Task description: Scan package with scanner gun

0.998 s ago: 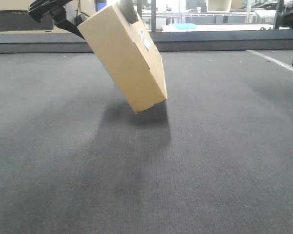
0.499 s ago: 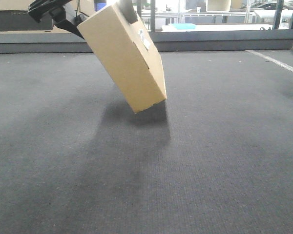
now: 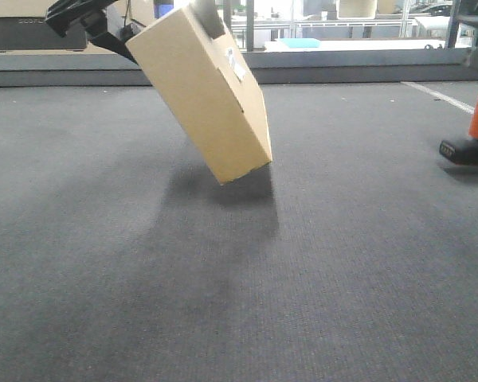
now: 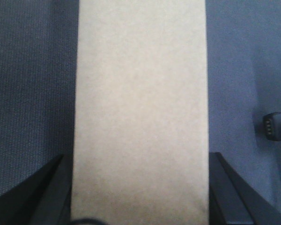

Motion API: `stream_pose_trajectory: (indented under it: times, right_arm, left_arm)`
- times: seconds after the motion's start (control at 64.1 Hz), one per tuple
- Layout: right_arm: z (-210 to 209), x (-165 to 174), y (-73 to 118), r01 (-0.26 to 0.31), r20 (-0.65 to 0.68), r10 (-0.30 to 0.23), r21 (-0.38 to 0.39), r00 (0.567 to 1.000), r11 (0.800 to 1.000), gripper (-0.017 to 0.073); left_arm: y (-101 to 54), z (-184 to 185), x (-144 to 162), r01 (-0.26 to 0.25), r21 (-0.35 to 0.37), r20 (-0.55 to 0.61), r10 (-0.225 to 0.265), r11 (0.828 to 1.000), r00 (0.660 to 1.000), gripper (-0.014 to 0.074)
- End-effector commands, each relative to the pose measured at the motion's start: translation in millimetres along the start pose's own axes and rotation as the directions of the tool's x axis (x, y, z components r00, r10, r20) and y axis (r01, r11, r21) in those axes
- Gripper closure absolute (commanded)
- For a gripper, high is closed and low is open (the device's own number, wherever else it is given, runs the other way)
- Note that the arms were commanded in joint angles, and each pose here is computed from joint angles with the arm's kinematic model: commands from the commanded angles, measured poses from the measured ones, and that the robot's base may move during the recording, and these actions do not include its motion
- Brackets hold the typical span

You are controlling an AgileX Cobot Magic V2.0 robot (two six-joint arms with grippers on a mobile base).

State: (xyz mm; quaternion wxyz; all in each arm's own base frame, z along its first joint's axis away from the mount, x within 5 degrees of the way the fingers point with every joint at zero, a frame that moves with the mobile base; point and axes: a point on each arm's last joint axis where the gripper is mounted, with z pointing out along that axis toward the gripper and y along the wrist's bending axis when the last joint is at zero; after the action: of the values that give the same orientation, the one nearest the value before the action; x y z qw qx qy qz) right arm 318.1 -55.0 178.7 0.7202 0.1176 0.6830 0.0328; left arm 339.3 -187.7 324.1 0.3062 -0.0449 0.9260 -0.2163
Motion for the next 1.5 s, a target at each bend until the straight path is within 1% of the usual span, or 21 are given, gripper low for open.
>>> stream_pose_trajectory:
  times: [0.0,0.483,0.515,0.561,0.624,0.671,0.749,0.951,1.123,1.232,1.341,1.482]
  right_arm:
    - [0.8,-7.5,2.4,-0.002,0.074,0.004,-0.025,0.997,1.000,0.0728]
    - [0.8,-7.6,2.4,-0.002,0.075,0.004,-0.025,0.997,1.000,0.0723]
    - [0.8,-7.6,2.4,-0.002,0.075,0.004,-0.025,0.997,1.000,0.0701]
    - [0.8,-7.6,2.4,-0.002,0.075,0.004,-0.025,0.997,1.000,0.0643]
    - [0.8,-7.6,2.4,-0.002,0.075,0.004,-0.025,0.997,1.000,0.0538]
    - [0.8,-7.6,2.4,-0.002,0.075,0.004,-0.025,0.997,1.000,0.0430]
    - [0.8,-7.6,2.4,-0.002,0.075,0.004,-0.025,0.997,1.000,0.0356]
    - [0.8,-7.6,2.4,-0.002,0.075,0.004,-0.025,0.997,1.000,0.0281]
    - [0.9,-6.5,2.2,-0.002,0.062,0.004,-0.022,0.998,1.000,0.0137]
    - [1.1,-1.9,1.0,-0.003,0.012,0.003,-0.009,1.000,1.000,0.0083]
    - [1.1,-0.8,0.7,-0.003,0.000,0.003,-0.006,1.000,1.000,0.0059]
    - [1.1,0.4,0.4,-0.003,-0.013,0.003,-0.002,1.000,1.000,0.0058]
  left_arm:
    - [-2.1,-1.6,-2.8,-0.005,0.017,0.024,0.004,1.000,1.000,0.0704]
    - [-1.8,-1.6,-3.0,-0.010,0.014,0.026,0.009,1.000,1.000,0.0704]
    - [-1.8,-1.6,-3.0,-0.010,0.014,0.026,0.009,1.000,1.000,0.0704]
    - [-1.8,-1.6,-3.0,-0.010,0.014,0.026,0.009,1.000,1.000,0.0704]
    - [-1.8,-1.6,-3.0,-0.010,0.014,0.026,0.009,1.000,1.000,0.0704]
    - [-1.8,-1.6,-3.0,-0.010,0.014,0.026,0.009,1.000,1.000,0.0704]
    - [-1.8,-1.6,-3.0,-0.010,0.014,0.026,0.009,1.000,1.000,0.0704]
    - [-2.3,-1.5,-2.9,-0.012,0.015,0.028,0.012,1.000,1.000,0.0704]
    - [-2.3,-1.5,-2.9,-0.012,0.015,0.028,0.012,1.000,1.000,0.0704]
    - [-2.3,-1.5,-2.9,-0.012,0.015,0.028,0.012,1.000,1.000,0.0704]
    - [-2.3,-1.5,-2.9,-0.012,0.015,0.028,0.012,1.000,1.000,0.0704]
    - [-2.3,-1.5,-2.9,-0.012,0.015,0.028,0.012,1.000,1.000,0.0704]
